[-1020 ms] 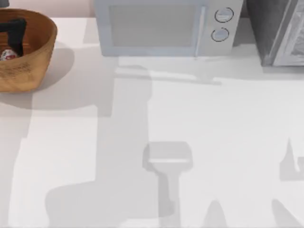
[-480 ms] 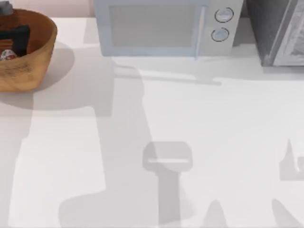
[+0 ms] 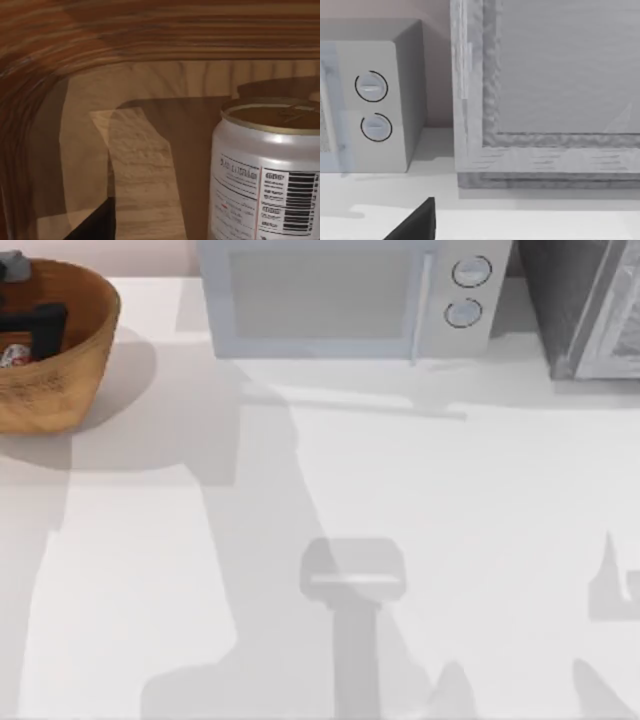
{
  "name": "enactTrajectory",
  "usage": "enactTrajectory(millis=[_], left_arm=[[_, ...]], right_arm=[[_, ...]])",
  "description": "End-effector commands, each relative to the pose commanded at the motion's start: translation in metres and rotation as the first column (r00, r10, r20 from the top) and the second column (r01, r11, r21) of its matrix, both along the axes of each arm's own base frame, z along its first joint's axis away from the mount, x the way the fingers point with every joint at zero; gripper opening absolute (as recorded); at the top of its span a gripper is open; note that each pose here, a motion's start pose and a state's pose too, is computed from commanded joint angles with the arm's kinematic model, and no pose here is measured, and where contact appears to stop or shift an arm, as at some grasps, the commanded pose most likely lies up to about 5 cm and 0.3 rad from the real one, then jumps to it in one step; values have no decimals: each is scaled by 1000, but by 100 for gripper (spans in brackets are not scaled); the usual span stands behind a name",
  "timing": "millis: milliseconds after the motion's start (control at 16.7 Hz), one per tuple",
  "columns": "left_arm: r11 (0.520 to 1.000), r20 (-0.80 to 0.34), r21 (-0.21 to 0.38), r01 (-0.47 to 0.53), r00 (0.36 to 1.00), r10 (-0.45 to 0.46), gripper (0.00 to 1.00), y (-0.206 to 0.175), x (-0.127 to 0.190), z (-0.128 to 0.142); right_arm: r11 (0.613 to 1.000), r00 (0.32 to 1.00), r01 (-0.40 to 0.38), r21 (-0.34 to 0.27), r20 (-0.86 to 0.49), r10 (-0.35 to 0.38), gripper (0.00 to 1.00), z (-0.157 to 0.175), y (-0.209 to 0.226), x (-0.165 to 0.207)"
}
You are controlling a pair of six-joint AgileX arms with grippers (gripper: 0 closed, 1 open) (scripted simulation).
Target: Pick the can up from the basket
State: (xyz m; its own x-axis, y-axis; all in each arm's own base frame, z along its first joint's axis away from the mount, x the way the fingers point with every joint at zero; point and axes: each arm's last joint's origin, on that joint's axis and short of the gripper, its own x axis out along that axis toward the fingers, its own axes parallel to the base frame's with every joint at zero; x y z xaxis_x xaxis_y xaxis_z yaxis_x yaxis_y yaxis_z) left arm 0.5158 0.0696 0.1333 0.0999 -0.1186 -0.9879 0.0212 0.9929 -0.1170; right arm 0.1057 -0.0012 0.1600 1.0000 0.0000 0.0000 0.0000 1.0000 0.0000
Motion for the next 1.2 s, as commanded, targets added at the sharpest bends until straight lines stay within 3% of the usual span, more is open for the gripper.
enactTrajectory(millis=[780, 1200], left_arm=[[1000, 0, 0, 0, 1000, 0, 2, 0, 0, 0], [1000, 0, 0, 0, 1000, 0, 0, 0, 0, 0]], right_arm=[[1000, 1000, 0, 0, 0, 0, 100, 0, 0, 0], [1000, 1000, 0, 0, 0, 0, 100, 0, 0, 0]])
